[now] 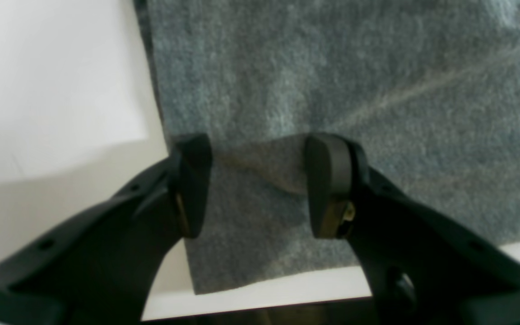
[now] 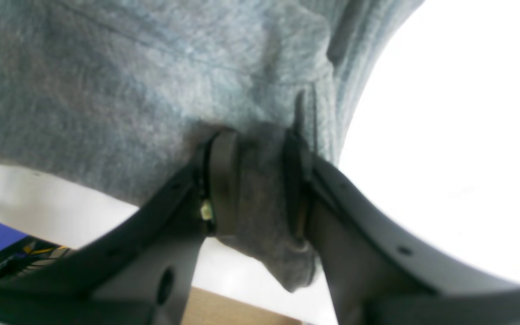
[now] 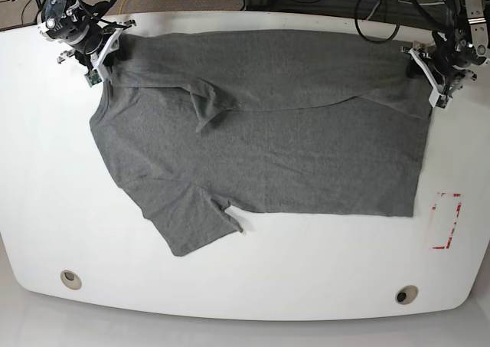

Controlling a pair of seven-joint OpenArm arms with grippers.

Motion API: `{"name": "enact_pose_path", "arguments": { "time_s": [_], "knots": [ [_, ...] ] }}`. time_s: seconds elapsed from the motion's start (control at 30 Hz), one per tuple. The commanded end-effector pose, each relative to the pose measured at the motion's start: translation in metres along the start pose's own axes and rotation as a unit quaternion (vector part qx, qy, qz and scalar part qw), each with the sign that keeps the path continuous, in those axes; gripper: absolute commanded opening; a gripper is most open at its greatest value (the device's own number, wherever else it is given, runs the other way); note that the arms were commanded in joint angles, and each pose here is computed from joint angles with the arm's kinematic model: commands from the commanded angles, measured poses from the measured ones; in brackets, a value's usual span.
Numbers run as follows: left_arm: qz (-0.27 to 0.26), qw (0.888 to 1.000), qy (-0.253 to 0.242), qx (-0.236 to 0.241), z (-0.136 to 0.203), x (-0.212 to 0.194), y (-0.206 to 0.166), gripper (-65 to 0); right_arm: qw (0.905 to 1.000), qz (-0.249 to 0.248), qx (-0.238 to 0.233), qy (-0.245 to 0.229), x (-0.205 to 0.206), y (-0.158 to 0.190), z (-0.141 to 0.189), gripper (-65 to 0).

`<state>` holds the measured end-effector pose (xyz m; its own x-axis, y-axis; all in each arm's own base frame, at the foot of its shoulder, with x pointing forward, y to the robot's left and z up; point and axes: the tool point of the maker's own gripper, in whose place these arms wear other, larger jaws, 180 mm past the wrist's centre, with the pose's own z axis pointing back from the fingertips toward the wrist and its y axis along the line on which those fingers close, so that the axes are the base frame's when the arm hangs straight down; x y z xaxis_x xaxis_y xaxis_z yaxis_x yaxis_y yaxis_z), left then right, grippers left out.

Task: Fold the T-shirt properly

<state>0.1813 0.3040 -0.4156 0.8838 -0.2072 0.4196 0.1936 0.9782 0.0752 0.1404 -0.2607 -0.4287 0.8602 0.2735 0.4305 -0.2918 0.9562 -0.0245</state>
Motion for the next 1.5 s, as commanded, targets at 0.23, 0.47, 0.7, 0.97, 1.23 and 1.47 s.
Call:
{"name": "enact_pose_path", "arguments": {
  "time_s": [0.23, 0.47, 0.7, 0.97, 1.23, 1.47],
  "knots": [
    [-0.022, 0.999, 0.006, 0.023, 0.009, 0.004, 0.010, -33.1, 0.9969, 0.031, -0.033, 0.065, -0.022, -0.010, 0.009, -48.8],
    [-0.057, 0.997, -0.043, 0.031, 0.029, 0.038, 0.001, -32.9, 0.9954, 0.062, -0.056, 0.047, 0.005, -0.011, 0.027, -48.5],
    [-0.080, 0.994, -0.060, 0.039, 0.044, 0.057, -0.006, -32.8, 0.9949, 0.069, -0.073, 0.014, 0.039, -0.008, 0.034, -48.5],
    [-0.092, 0.990, -0.089, 0.060, 0.059, 0.096, -0.001, -32.8, 0.9934, 0.067, -0.087, -0.030, 0.078, -0.017, 0.033, -48.4],
    [-0.091, 0.984, -0.133, 0.071, 0.067, 0.132, 0.004, -32.8, 0.9932, 0.051, -0.085, -0.061, 0.108, -0.015, 0.028, -46.8],
    [-0.091, 0.980, -0.156, 0.082, 0.073, 0.152, 0.010, -32.8, 0.9939, 0.027, -0.068, -0.083, 0.125, 0.000, 0.022, -30.6]
  ]
}}
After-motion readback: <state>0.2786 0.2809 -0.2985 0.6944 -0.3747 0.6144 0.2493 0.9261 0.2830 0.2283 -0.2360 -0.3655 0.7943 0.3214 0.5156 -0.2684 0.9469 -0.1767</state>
